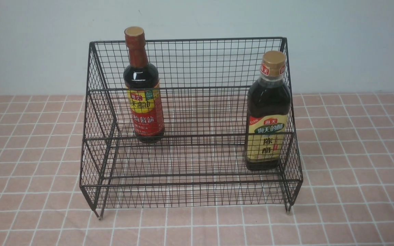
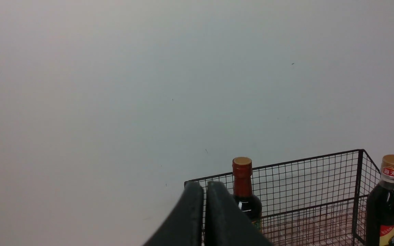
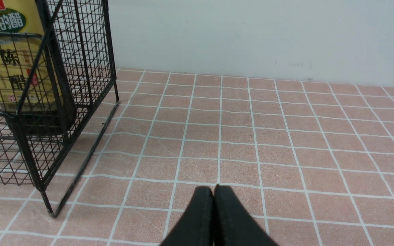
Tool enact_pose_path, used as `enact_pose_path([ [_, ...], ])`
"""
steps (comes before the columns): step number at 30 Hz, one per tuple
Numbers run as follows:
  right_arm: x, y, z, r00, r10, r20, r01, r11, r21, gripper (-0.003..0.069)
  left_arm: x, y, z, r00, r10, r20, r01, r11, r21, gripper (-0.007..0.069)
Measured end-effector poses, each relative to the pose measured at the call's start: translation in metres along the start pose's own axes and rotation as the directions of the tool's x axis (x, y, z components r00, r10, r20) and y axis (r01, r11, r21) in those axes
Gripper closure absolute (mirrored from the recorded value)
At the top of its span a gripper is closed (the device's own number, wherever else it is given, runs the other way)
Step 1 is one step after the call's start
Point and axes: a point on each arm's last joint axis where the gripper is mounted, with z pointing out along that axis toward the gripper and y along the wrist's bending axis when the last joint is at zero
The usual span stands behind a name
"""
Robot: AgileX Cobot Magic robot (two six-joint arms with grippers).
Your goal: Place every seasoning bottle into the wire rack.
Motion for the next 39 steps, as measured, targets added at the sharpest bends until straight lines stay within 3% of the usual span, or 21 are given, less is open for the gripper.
enact_pose_path([
  [4,0.000,0.000,0.000,1.000,0.000,0.000,0.000,1.000,0.000,0.0672,0.012,-0.003,-0.015,0.999,0.008,0.033,-0.008,1.000,-0.003,0.0632],
  [9,0.000,0.000,0.000,1.000,0.000,0.000,0.000,1.000,0.000,0.0672,0.048,-0.003,-0.002,0.999,-0.007,-0.048,0.007,1.000,-0.001,0.0632],
  [14,0.000,0.000,0.000,1.000,0.000,0.000,0.000,1.000,0.000,0.0672,0.105,0.001,0.022,0.992,-0.031,-0.124,0.025,0.999,-0.048,0.0632],
  [19,0.000,0.000,0.000,1.000,0.000,0.000,0.000,1.000,0.000,0.0672,0.191,0.005,0.037,0.974,-0.073,-0.215,0.040,0.987,-0.156,0.0632],
  [24,0.000,0.000,0.000,1.000,0.000,-0.001,0.000,1.000,0.000,0.0672,0.253,0.004,0.039,0.919,-0.108,-0.379,0.044,0.984,-0.173,0.0632],
  [39,0.000,0.000,0.000,1.000,0.001,-0.001,-0.001,1.000,0.000,0.0672,0.260,0.003,0.038,0.903,-0.131,-0.409,0.060,0.982,-0.181,0.0632],
])
